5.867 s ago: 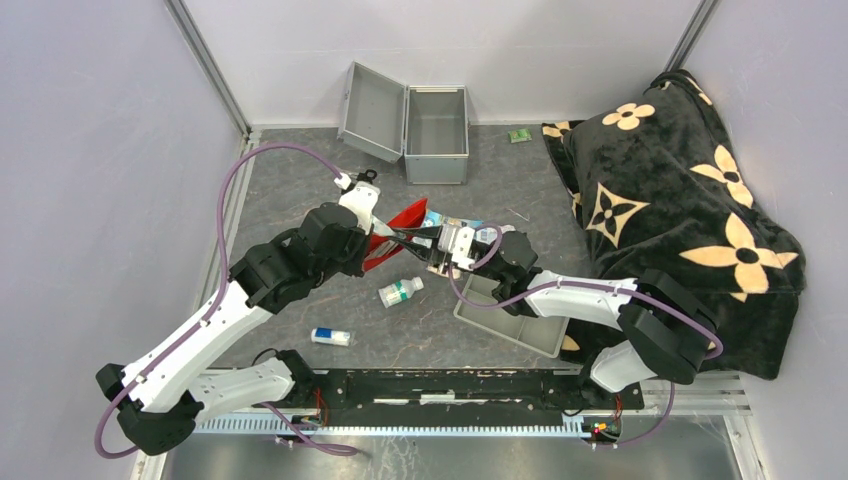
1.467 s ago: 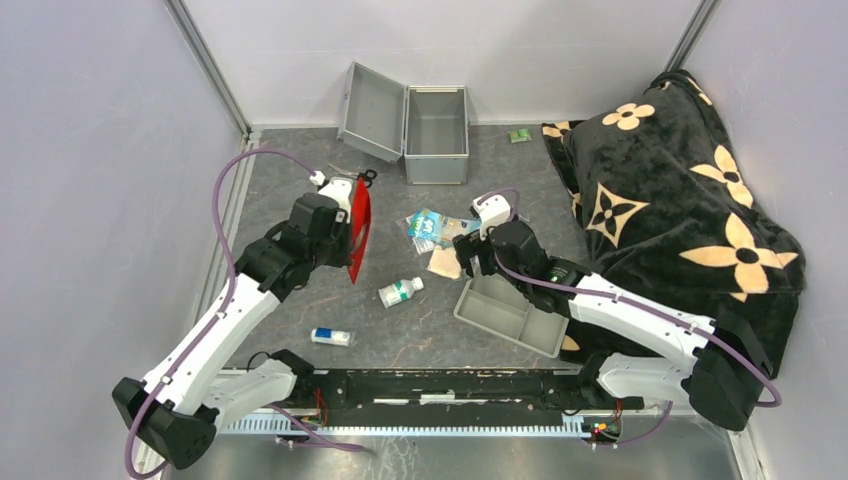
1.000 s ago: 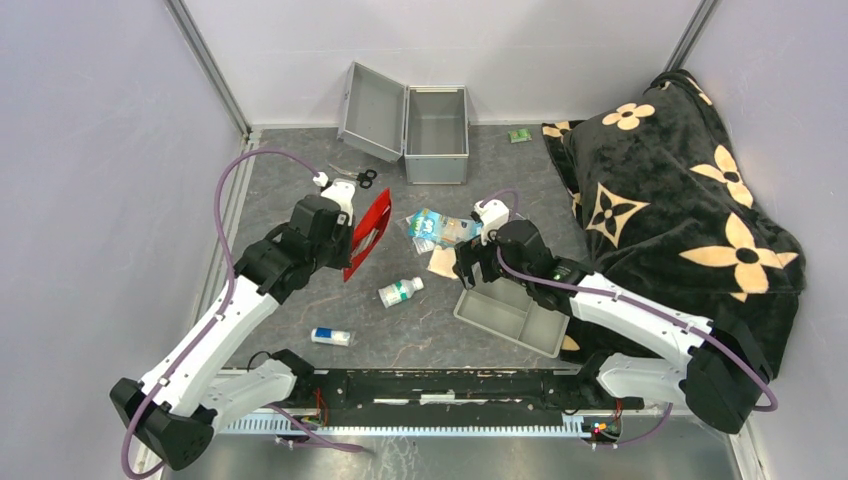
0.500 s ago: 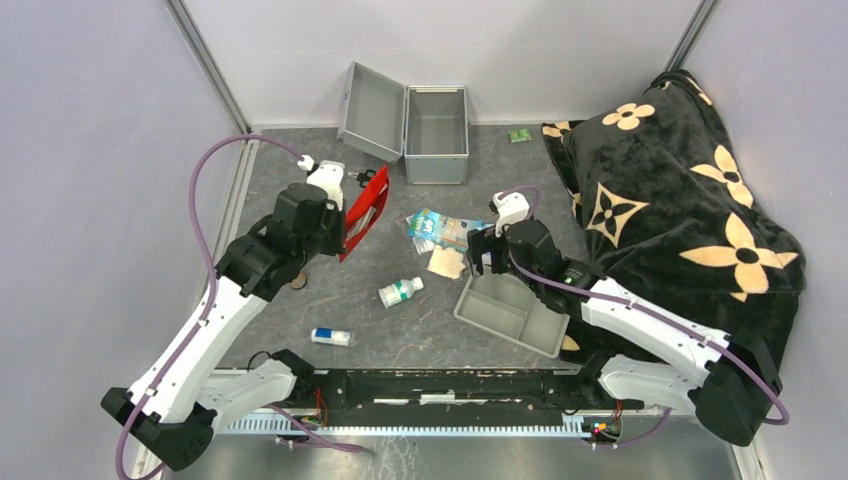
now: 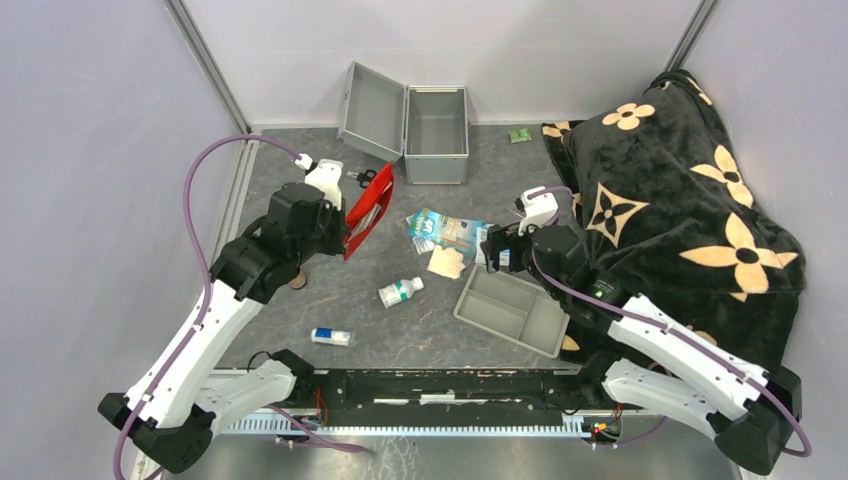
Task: Organize the medicine kit
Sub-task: Adjust the medicine pouch.
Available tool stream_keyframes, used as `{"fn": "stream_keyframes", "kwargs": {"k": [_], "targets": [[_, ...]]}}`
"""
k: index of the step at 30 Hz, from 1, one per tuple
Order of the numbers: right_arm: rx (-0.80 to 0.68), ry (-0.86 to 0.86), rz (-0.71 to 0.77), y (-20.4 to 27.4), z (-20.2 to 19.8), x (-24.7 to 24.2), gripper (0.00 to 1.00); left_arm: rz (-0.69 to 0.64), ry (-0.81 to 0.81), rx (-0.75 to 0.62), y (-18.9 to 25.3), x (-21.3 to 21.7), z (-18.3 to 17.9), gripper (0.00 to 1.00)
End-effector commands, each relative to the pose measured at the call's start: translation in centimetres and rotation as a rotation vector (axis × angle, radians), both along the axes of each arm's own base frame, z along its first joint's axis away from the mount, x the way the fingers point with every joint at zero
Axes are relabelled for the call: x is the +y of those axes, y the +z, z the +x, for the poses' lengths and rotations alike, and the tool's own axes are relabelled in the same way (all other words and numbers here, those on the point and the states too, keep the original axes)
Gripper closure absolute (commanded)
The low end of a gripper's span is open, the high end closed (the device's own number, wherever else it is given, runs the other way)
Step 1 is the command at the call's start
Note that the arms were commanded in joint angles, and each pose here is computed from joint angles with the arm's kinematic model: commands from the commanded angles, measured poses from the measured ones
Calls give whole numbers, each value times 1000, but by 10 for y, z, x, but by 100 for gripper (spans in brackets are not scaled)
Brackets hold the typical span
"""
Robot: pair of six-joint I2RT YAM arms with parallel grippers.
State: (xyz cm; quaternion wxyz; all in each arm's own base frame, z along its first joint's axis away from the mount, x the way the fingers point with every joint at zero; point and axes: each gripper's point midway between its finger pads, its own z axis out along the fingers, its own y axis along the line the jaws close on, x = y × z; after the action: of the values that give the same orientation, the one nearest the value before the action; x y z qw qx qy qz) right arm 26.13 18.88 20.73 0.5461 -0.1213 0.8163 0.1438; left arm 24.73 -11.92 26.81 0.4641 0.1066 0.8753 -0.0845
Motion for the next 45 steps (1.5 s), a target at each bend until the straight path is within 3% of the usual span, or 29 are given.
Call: {"fn": "stream_keyframes", "kwargs": {"k": [1, 4, 11, 16, 26, 38, 45], "targets": [[-36, -41, 27, 13, -3, -12, 2, -53, -103, -45, 17, -17, -2, 98], [-65, 58, 24, 17, -11, -3, 2, -66, -182, -31, 15, -29, -7, 98], [-304, 683, 61, 74, -68, 66, 3, -114, -436, 37, 6, -64, -27, 98], [-472, 981, 58, 121, -97, 94, 5, -130, -546, 72, 1, -79, -36, 98], [-456, 1152, -65, 147, -76, 133, 9, -100, -695, 97, -4, -101, -60, 98], [-307, 1284, -162, 105, -73, 143, 20, -58, -793, 65, -4, -110, -79, 98], [-242, 1277, -194, 88, -70, 141, 30, -53, -818, 67, -5, -113, -82, 98]]}}
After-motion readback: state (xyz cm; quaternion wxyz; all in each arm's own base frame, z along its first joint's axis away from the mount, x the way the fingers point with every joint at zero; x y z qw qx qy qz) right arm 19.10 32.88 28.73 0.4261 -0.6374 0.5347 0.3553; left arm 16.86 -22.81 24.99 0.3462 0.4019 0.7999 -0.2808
